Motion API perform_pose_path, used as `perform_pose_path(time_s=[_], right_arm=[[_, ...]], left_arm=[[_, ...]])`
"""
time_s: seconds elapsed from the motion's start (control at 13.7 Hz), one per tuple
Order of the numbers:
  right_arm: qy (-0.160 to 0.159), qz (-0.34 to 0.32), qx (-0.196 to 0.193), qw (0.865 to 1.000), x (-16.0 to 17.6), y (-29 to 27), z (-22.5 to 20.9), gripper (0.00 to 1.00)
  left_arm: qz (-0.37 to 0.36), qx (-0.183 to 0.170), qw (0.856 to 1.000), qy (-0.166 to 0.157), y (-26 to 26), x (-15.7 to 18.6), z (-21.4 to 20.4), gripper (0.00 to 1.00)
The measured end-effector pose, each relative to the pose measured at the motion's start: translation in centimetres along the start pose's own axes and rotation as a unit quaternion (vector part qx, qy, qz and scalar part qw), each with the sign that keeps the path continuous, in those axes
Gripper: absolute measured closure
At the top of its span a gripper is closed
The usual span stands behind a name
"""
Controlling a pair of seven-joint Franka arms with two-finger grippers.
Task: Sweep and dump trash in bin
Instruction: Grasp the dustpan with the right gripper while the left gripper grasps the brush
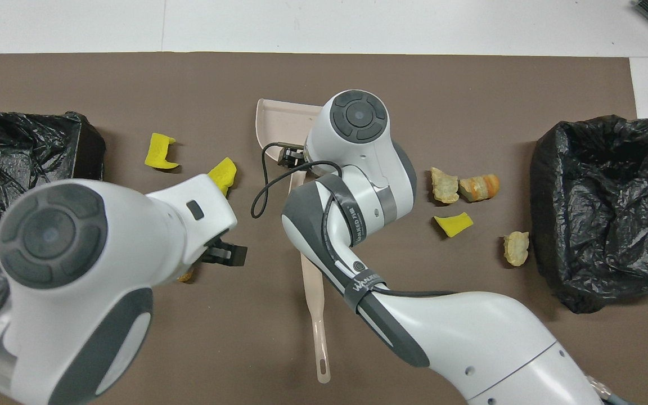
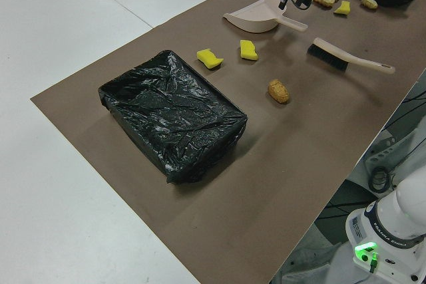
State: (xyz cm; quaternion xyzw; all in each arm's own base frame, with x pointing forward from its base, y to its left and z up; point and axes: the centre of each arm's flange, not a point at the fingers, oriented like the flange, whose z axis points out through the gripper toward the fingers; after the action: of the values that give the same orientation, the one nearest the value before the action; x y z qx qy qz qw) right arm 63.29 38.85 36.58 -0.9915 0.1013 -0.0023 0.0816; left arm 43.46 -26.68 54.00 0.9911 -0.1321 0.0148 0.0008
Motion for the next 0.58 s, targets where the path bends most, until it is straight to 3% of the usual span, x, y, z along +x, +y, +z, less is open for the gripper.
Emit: perform_pose_path(time_s=[0.44, 0.51, 0.58], right_arm=[[-0.048, -0.010, -0.027, 0.998, -1.9, -0.6, 1.2, 0.05], [-0.050, -0.010, -0.029, 0.998, -2.0, -0.5, 1.2, 0.15], [-0.051, -0.011, -0.029, 0.998, -2.0, -0.5, 1.3, 0.19]], left_arm=[[-0.021, -0.002, 1.000, -0.002, 6.8, -7.0, 6.4, 0.00], [-0.024, -0.002, 1.000, -0.003, 7.3, -7.9, 6.9, 0.00], [-0.029, -0.003, 1.000, -0.005, 8.0, -8.6, 7.5, 0.00]])
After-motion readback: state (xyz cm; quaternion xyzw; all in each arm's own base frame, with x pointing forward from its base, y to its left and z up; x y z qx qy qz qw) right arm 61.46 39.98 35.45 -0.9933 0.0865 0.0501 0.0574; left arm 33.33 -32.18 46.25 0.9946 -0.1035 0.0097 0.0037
